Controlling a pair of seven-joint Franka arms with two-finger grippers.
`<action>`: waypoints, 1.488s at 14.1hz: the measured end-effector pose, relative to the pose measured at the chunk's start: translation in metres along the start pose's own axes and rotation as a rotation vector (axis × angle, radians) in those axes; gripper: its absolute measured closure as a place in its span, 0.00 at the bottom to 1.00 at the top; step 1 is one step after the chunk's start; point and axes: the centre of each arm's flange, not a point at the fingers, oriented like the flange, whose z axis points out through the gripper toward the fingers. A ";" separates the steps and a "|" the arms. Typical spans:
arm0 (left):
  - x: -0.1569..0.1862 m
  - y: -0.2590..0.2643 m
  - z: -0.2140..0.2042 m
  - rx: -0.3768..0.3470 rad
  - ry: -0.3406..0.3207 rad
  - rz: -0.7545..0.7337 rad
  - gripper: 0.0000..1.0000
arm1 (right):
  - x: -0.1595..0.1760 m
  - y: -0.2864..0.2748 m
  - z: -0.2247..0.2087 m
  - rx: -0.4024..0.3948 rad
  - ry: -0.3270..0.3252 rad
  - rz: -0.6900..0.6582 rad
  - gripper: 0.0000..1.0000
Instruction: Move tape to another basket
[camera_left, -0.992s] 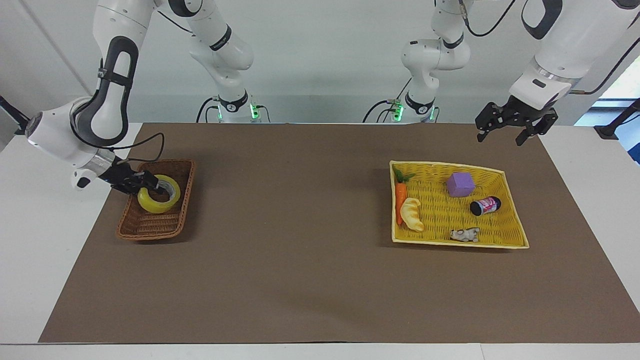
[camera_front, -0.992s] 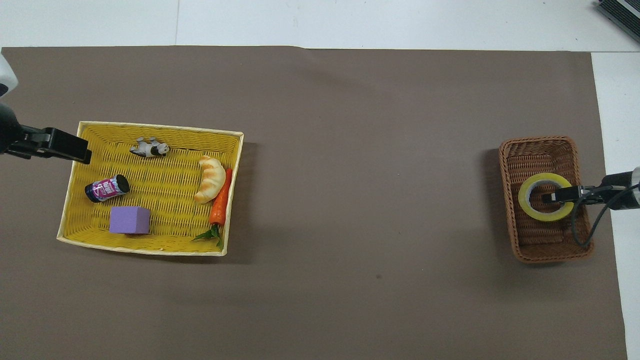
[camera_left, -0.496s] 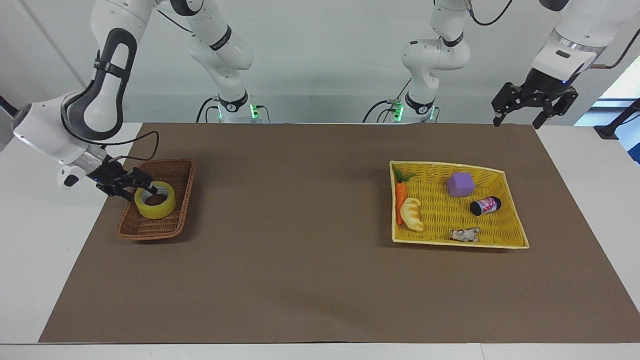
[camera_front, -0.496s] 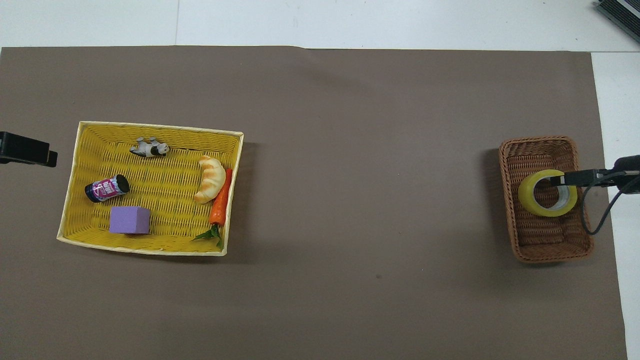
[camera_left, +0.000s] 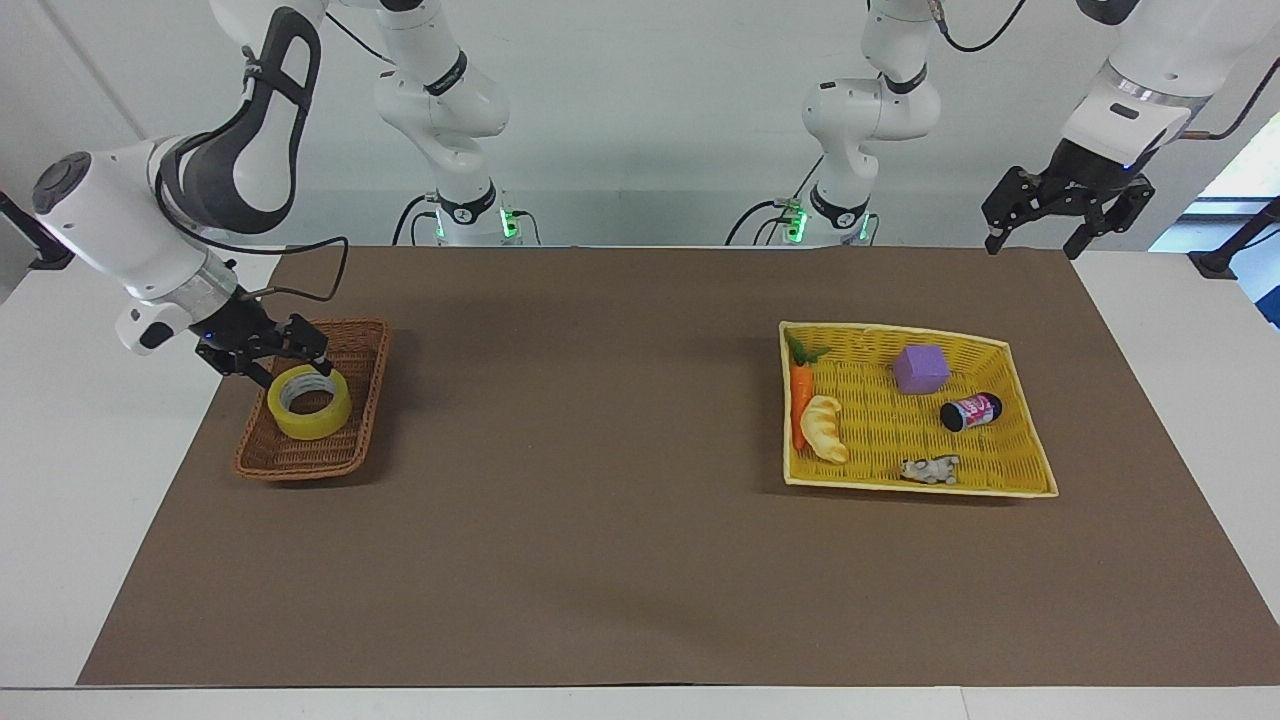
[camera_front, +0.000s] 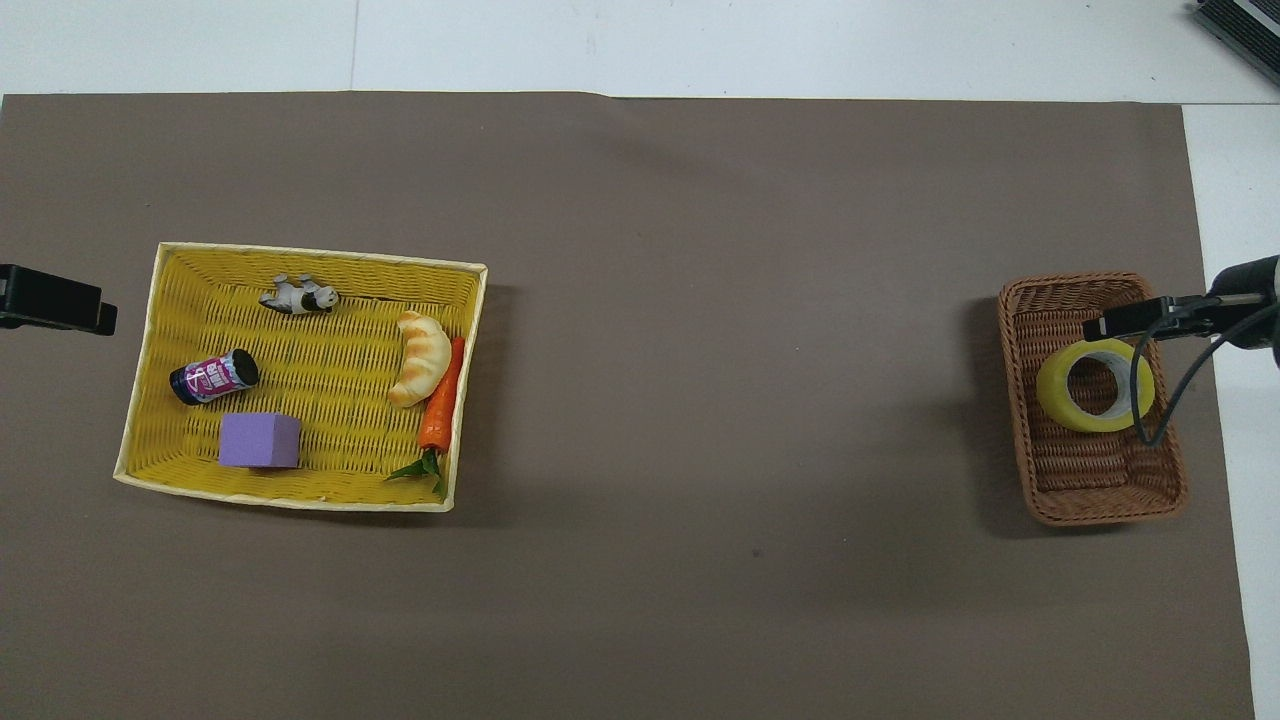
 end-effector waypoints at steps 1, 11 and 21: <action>0.000 0.000 0.000 0.000 0.000 0.000 0.00 | 0.000 -0.018 -0.006 -0.032 -0.007 0.010 0.00; 0.000 0.000 0.000 0.000 0.000 0.000 0.00 | -0.031 -0.132 -0.102 -0.138 -0.067 0.139 0.00; 0.000 0.000 0.000 0.000 0.000 0.000 0.00 | -0.062 -0.190 -0.181 -0.182 -0.021 0.173 0.00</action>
